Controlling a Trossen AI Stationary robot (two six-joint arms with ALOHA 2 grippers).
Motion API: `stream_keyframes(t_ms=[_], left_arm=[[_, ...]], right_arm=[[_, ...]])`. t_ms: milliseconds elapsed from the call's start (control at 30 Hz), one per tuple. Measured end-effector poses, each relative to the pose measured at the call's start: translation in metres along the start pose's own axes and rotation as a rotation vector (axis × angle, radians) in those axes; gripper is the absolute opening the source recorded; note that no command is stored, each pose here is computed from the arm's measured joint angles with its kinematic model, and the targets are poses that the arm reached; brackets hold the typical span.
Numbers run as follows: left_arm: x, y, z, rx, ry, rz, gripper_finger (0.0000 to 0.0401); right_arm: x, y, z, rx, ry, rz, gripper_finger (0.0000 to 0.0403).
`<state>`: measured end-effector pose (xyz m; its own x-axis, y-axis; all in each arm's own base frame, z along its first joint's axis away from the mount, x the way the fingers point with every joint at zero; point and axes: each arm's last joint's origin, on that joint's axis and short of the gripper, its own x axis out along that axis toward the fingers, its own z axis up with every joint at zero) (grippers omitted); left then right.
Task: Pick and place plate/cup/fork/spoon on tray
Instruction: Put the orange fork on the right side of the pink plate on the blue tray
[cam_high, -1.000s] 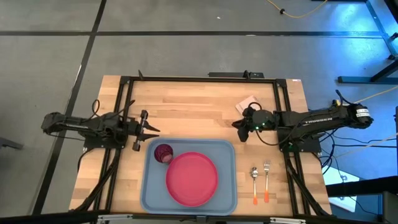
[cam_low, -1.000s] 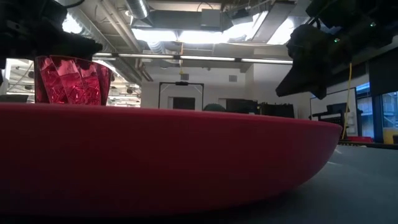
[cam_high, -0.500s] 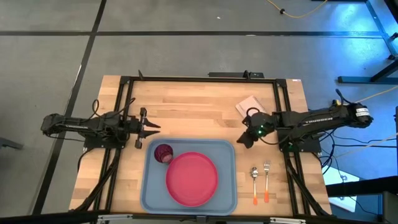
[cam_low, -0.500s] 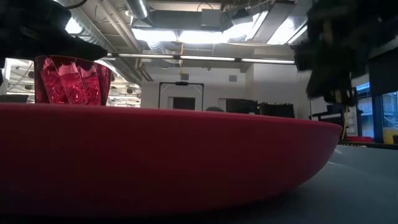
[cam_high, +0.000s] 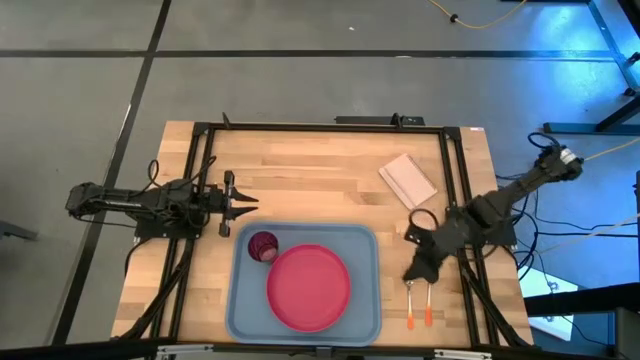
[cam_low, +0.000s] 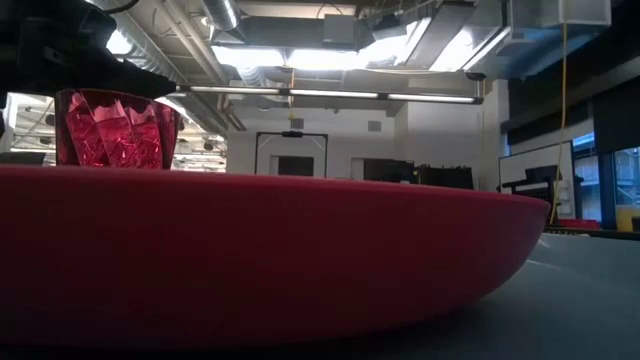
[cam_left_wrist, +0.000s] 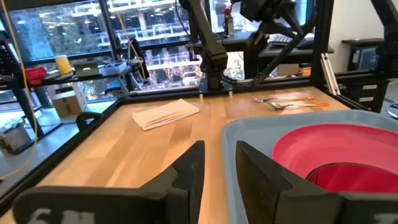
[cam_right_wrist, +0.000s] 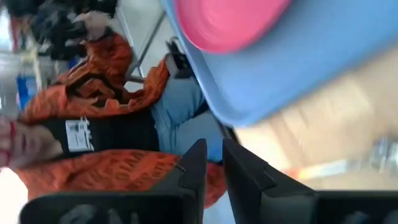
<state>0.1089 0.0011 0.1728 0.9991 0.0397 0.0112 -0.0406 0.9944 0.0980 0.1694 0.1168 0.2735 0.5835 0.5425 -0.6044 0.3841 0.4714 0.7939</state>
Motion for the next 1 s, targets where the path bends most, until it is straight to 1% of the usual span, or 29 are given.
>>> stream_keyframes(t_ms=[200,300,367,567,633,700,833,933,1000], left_arm=[[0.000,0.000,0.000,0.000,-0.001,0.000,0.0084],[0.000,0.000,0.000,-0.001,-0.001,0.000,0.0084],[0.000,0.000,0.000,-0.002,-0.001,0.000,0.0084],[0.000,0.000,0.000,-0.002,-0.001,0.000,0.0084],[0.000,0.000,0.000,-0.002,-0.001,0.000,0.0084],[0.000,0.000,0.000,-0.002,-0.001,0.000,0.0084],[0.000,0.000,0.000,0.014,-0.001,0.001,0.0084],[0.000,0.000,0.001,0.016,-0.011,0.005,0.0084],[0.000,0.000,0.003,0.015,-0.024,0.006,0.0084]], right_arm=[[0.003,0.000,-0.035,0.337,0.026,-0.083,0.0057],[0.010,-0.004,-0.047,0.466,0.044,-0.162,0.0057],[0.016,-0.009,-0.053,0.530,0.042,-0.223,0.0057],[0.043,-0.030,-0.063,0.681,-0.053,-0.481,0.0057],[0.056,-0.036,-0.064,0.737,-0.094,-0.542,0.0057],[0.068,-0.039,-0.065,0.759,-0.122,-0.587,0.0057],[0.086,-0.031,-0.067,0.755,-0.145,-0.638,0.0057],[0.090,-0.022,-0.069,0.778,-0.154,-0.756,0.0057],[0.089,-0.011,-0.070,0.787,-0.148,-0.843,0.0057]])
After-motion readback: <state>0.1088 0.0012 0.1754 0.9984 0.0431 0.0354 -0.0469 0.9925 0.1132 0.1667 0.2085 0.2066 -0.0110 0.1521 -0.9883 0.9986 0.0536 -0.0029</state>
